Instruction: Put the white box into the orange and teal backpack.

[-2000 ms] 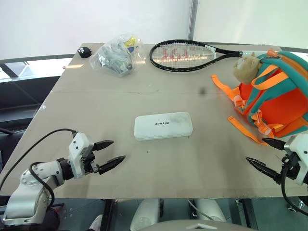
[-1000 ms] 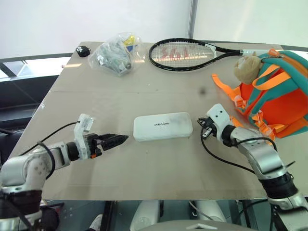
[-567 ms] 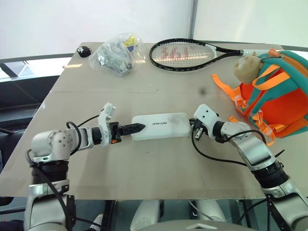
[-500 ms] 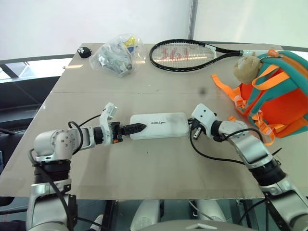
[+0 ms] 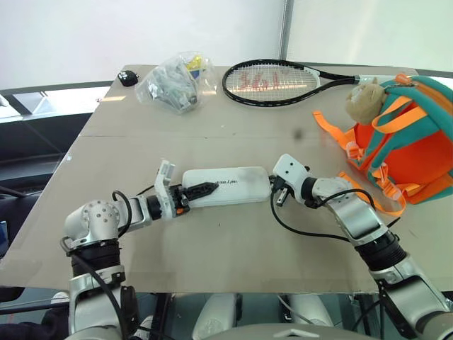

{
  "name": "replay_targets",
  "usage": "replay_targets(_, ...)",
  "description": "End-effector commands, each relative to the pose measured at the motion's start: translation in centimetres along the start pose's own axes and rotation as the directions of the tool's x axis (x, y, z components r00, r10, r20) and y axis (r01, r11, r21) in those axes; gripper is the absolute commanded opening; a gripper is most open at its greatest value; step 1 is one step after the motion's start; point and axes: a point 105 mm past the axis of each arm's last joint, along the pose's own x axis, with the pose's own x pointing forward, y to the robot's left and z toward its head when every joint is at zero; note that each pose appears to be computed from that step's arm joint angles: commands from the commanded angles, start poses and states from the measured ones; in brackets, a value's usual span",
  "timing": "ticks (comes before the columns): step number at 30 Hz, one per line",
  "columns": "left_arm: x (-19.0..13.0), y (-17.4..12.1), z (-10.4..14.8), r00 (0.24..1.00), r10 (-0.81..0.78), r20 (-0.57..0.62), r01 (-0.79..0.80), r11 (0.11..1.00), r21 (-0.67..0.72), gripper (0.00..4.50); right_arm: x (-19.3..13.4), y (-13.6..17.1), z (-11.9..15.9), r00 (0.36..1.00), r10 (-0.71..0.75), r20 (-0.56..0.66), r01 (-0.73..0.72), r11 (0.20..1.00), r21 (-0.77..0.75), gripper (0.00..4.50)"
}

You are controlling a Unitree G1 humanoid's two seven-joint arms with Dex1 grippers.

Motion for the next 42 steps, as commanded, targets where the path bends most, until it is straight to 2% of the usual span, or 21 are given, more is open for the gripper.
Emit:
replay_targets(1,0.8,-0.5,-1.2,0.998,-0.022,-0.054,0.021,0.999,-0.024,1.25,-1.0,-0.2,1.8,0.995,-0.016,0.099,0.016,1.000,0.006,0.00)
replay_targets(3,0.6,-1.3,-0.7,0.998,-0.062,-0.023,0.062,0.998,-0.004,1.25,-2.8,-1.1,2.4,0.988,-0.058,0.144,0.051,0.997,0.051,0.00)
replay_targets(5,0.3,-2.7,0.1,0.990,-0.138,0.016,0.138,0.990,0.013,1.25,-5.2,-2.2,3.1,0.973,-0.129,0.191,0.109,0.988,0.111,0.54)
replay_targets(7,0.1,-3.5,0.3,0.986,-0.165,0.022,0.164,0.986,0.029,1.23,-7.7,-2.6,3.6,0.958,-0.184,0.221,0.149,0.975,0.163,1.35)
replay_targets(10,-0.1,-4.6,0.7,0.983,-0.179,0.027,0.177,0.981,0.084,1.21,-12.9,-2.9,4.1,0.929,-0.273,0.252,0.205,0.943,0.264,2.87)
replay_targets(13,-0.1,-5.5,1.2,0.982,-0.185,0.036,0.177,0.972,0.154,1.21,-17.0,-1.2,3.8,0.933,-0.270,0.238,0.186,0.928,0.322,4.24)
replay_targets(14,0.0,-6.0,1.2,0.980,-0.196,0.034,0.187,0.966,0.180,1.21,-18.0,-0.7,3.5,0.938,-0.268,0.222,0.184,0.923,0.337,4.50)
replay_targets(18,0.6,-8.2,1.4,0.963,-0.269,0.023,0.256,0.936,0.241,1.21,-20.7,-0.4,1.8,0.929,-0.351,0.119,0.278,0.871,0.405,4.50)
replay_targets(20,1.3,-9.0,1.6,0.962,-0.272,0.019,0.256,0.924,0.284,1.21,-21.3,-3.0,0.0,0.857,-0.516,0.005,0.454,0.758,0.469,4.50)
replay_targets(22,1.7,-9.4,1.5,0.962,-0.274,0.014,0.257,0.917,0.306,1.21,-21.3,-4.7,-1.0,0.800,-0.597,-0.062,0.542,0.674,0.502,4.50)
replay_targets(26,2.0,-10.0,1.7,0.957,-0.290,0.016,0.269,0.905,0.328,1.21,-20.3,-7.9,-1.0,0.723,-0.686,-0.086,0.622,0.591,0.514,4.50)
replay_targets(29,1.9,-10.4,2.2,0.953,-0.301,0.039,0.269,0.897,0.351,1.21,-19.0,-11.4,0.1,0.665,-0.746,-0.037,0.656,0.560,0.507,4.50)
replay_targets(32,1.5,-10.5,2.8,0.949,-0.310,0.066,0.267,0.895,0.357,1.21,-18.6,-13.5,0.5,0.613,-0.790,-0.004,0.714,0.552,0.431,3.67)
replay_targets(34,1.1,-10.7,3.1,0.945,-0.317,0.084,0.266,0.892,0.365,1.21,-18.2,-13.8,1.1,0.630,-0.776,0.034,0.686,0.576,0.445,2.77)
replay_targets(37,0.2,-10.5,3.1,0.945,-0.311,0.100,0.256,0.896,0.363,1.21,-17.6,-13.8,2.5,0.686,-0.718,0.115,0.626,0.664,0.409,1.36)
replay_targets(39,-0.1,-10.3,3.2,0.944,-0.308,0.121,0.249,0.901,0.354,1.21,-17.2,-13.5,3.5,0.717,-0.674,0.177,0.584,0.720,0.376,0.81)
replay_targets(40,-0.2,-10.2,3.4,0.941,-0.308,0.137,0.245,0.904,0.351,1.21,-17.1,-13.2,4.1,0.731,-0.649,0.213,0.558,0.747,0.361,0.21)
replay_targets(41,-0.4,-10.2,3.8,0.935,-0.309,0.172,0.237,0.908,0.345,1.21,-16.6,-12.7,5.4,0.755,-0.595,0.275,0.498,0.794,0.349,0.01)
replay_targets(42,-0.5,-10.1,4.4,0.929,-0.307,0.209,0.225,0.913,0.340,1.21,-16.2,-12.1,6.6,0.774,-0.538,0.335,0.439,0.837,0.328,0.01)
